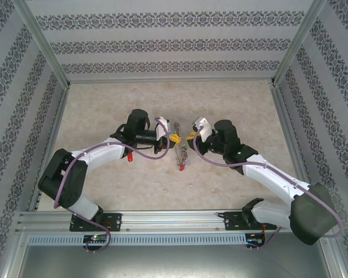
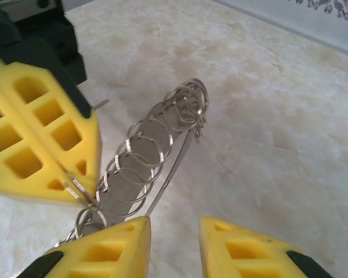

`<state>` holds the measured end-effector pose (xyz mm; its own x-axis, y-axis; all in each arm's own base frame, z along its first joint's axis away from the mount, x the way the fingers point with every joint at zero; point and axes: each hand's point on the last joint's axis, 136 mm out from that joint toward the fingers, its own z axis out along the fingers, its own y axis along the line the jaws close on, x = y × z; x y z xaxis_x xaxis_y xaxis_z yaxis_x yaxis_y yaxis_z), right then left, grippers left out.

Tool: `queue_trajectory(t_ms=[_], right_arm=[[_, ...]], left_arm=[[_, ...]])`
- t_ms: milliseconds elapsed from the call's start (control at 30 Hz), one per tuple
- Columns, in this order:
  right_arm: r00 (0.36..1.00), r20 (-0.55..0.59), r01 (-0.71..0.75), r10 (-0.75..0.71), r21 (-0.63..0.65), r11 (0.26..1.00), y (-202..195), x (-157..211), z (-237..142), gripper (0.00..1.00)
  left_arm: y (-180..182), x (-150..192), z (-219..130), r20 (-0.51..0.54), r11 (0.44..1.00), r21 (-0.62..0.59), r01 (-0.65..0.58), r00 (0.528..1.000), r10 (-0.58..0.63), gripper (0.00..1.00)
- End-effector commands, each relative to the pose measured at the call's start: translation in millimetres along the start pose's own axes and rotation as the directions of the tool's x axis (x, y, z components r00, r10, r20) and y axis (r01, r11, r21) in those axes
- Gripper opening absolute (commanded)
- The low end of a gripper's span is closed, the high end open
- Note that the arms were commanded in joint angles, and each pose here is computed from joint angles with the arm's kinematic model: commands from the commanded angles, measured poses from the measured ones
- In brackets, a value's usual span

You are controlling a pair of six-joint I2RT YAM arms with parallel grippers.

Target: Put the keys on the keyring

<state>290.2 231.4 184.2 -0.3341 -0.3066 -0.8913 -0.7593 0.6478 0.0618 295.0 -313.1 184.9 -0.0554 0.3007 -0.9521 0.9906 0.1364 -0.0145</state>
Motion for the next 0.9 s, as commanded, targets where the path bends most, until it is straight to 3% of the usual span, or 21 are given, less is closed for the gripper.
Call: queue_trajectory(t_ms=[0, 133, 267, 867], right_arm=[[0.991, 0.063, 0.126, -0.119, -0.129, 0.984, 24, -10, -11, 0.30], [0.967, 0.108, 0.250, -0.231, -0.234, 0.940, 45, -13, -15, 0.28], [0.940, 0.107, 0.339, -0.323, -0.203, 0.919, 39, -11, -11, 0.24], [0.927, 0.077, 0.373, -0.366, -0.260, 0.890, 41, -7, 2, 0.21]], left_arm=[[-8, -12, 3, 0.049, 0.998, 0.043, -0.051, 0.998, 0.049, 0.00], [-11, -14, 3, 0.052, 0.996, 0.062, -0.058, 0.997, 0.055, 0.00], [-14, -16, 3, 0.050, 0.995, 0.076, -0.068, 0.997, 0.064, 0.00], [-19, -19, 2, 0.041, 0.992, 0.102, -0.077, 0.997, 0.073, 0.00]])
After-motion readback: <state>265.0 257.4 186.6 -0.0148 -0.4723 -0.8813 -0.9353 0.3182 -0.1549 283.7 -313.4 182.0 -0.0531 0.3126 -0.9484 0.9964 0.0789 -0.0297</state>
